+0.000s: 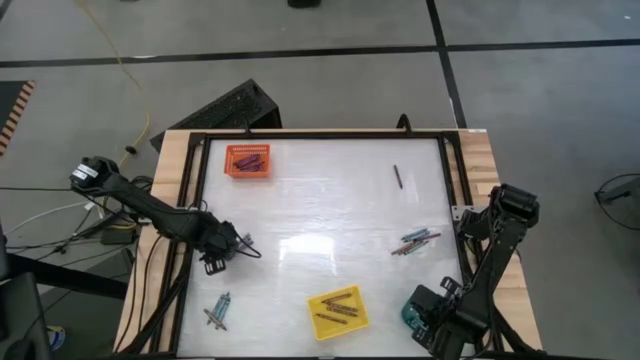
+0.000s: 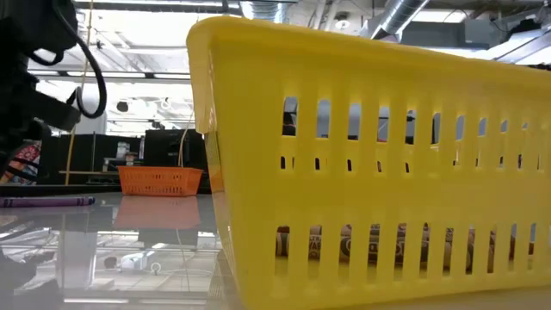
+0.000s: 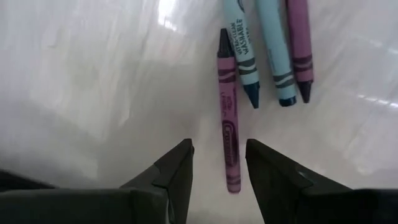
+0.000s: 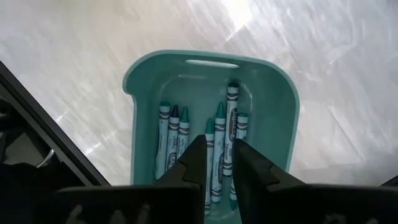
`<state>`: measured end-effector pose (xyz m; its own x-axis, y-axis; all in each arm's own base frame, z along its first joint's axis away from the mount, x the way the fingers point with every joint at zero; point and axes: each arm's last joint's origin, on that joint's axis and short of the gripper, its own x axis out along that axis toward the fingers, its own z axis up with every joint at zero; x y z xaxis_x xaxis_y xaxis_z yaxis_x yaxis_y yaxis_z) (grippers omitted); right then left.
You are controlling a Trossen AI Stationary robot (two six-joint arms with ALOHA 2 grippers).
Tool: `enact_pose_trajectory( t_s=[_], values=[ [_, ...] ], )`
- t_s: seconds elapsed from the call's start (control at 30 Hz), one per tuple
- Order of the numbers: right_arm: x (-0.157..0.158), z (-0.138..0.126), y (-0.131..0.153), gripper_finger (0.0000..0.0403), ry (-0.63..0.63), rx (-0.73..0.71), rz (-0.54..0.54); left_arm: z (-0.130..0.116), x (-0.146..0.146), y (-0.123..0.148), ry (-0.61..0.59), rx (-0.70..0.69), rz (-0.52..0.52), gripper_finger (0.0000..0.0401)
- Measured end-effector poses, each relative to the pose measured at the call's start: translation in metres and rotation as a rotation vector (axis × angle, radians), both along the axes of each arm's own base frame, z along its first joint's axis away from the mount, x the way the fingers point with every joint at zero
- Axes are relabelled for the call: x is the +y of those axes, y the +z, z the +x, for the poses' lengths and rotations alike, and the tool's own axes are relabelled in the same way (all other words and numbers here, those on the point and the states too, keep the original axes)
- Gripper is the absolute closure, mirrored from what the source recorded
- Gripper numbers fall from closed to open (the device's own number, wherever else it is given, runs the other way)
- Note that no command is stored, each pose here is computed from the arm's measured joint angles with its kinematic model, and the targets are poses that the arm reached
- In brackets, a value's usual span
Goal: Sort crayons
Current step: Put the purple crayon into the orange bin
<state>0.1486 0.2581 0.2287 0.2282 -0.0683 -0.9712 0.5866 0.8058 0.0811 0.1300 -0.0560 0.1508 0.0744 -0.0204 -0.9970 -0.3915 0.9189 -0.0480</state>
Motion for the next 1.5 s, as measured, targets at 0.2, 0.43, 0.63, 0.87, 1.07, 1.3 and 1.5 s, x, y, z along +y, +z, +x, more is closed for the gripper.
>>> enact_pose_trajectory(
  t_s=[0.2,0.43,0.63,0.87,1.07,1.3,1.5],
  values=[
    [0.0,0.0,0.0,0.0334,0.002,-0.003,0.001,-0.009,0.003,-0.016,0.053,0.035,-0.024,0.0264],
    [0.0,0.0,0.0,0.0334,0.005,-0.001,-0.003,-0.01,0.004,-0.013,0.055,0.012,-0.002,0.0324],
    [0.0,0.0,0.0,0.0334,0.004,-0.013,-0.01,-0.009,0.005,-0.013,0.04,0.0,0.026,0.0391],
    [-0.001,0.001,0.0,0.0334,0.008,-0.023,-0.018,-0.007,0.01,-0.013,0.065,-0.016,0.069,0.0398],
    [-0.001,0.0,0.0,0.0334,0.009,-0.023,-0.021,-0.005,0.018,-0.013,0.073,-0.038,0.14,0.0399],
    [-0.001,0.0,0.0,0.0334,0.009,-0.024,-0.027,0.002,0.027,-0.005,0.077,-0.082,0.279,0.04],
    [-0.001,0.001,0.0,0.0334,0.008,-0.026,-0.028,0.009,0.03,0.005,0.088,-0.114,0.297,0.0401]
  ],
)
